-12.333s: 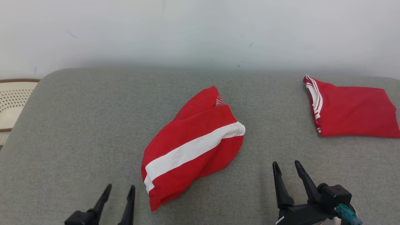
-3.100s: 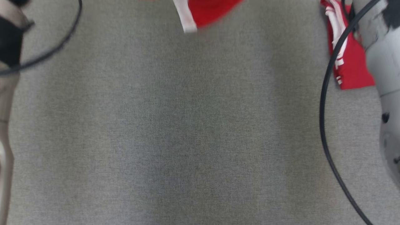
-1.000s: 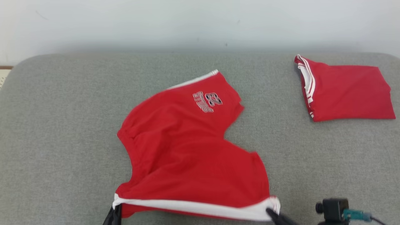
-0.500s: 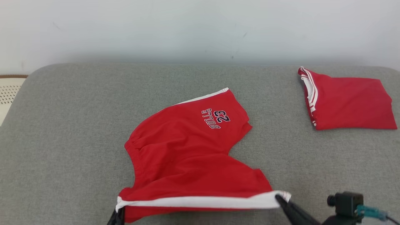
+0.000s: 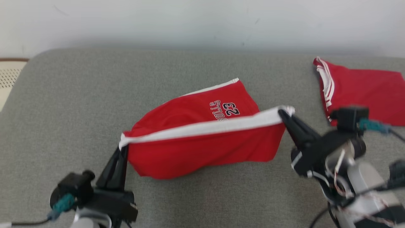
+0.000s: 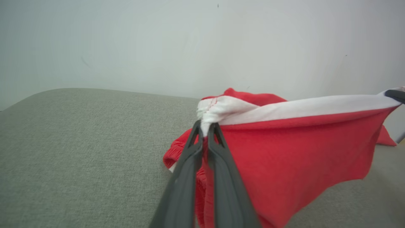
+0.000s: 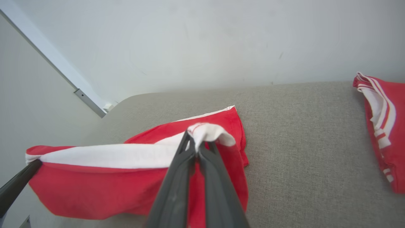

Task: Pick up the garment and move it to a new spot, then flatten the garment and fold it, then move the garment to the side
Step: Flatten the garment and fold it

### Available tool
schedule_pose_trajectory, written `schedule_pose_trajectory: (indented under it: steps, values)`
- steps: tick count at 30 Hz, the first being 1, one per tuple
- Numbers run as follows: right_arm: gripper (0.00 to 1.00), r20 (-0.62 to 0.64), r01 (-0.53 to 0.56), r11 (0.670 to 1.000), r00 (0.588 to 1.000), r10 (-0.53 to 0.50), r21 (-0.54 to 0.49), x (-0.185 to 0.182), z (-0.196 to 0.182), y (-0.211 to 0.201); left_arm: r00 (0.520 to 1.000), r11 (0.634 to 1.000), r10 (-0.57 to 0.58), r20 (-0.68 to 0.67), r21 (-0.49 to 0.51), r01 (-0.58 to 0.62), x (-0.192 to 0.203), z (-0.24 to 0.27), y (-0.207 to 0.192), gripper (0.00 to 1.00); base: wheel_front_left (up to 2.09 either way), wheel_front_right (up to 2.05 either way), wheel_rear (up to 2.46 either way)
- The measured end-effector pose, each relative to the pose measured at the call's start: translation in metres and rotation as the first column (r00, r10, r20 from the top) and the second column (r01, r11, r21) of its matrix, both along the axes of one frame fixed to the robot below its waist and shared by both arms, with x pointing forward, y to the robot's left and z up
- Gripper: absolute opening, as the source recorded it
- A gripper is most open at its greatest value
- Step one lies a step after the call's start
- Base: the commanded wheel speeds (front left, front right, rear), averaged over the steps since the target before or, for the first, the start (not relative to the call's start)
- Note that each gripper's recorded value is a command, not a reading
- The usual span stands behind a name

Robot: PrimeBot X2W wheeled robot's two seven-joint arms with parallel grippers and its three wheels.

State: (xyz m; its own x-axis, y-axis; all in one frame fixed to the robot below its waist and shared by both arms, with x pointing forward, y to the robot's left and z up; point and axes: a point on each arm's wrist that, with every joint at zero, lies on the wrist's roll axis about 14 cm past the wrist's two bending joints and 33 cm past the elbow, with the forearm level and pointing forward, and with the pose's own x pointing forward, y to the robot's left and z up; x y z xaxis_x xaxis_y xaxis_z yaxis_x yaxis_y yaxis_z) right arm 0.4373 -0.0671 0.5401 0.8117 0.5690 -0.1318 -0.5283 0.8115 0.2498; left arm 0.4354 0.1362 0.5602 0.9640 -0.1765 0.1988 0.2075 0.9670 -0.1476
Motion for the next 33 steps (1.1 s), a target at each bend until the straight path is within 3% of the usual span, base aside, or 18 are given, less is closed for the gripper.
schedule_pose_trajectory:
  steps: [18, 27, 33]
  values:
    - [0.0, -0.052, 0.065, 0.991, 0.996, -0.072, -0.12, 0.156, -0.029, 0.015, 0.997, 0.999, -0.001, -0.081, 0.041, 0.004, 0.103, -0.035, 0.005, 0.0, 0.0, 0.0, 0.0]
    - [0.0, -0.129, 0.043, 0.984, 0.989, -0.066, -0.174, 0.184, -0.076, 0.033, 0.985, 0.998, 0.007, -0.172, 0.063, 0.004, 0.128, -0.075, 0.014, 0.0, 0.0, 0.0, 0.0]
    - [0.0, -0.128, 0.045, 0.981, 0.989, -0.07, -0.188, 0.19, -0.086, 0.037, 0.98, 0.998, 0.016, -0.199, 0.068, -0.002, 0.131, -0.084, 0.018, 0.0, 0.0, 0.0, 0.0]
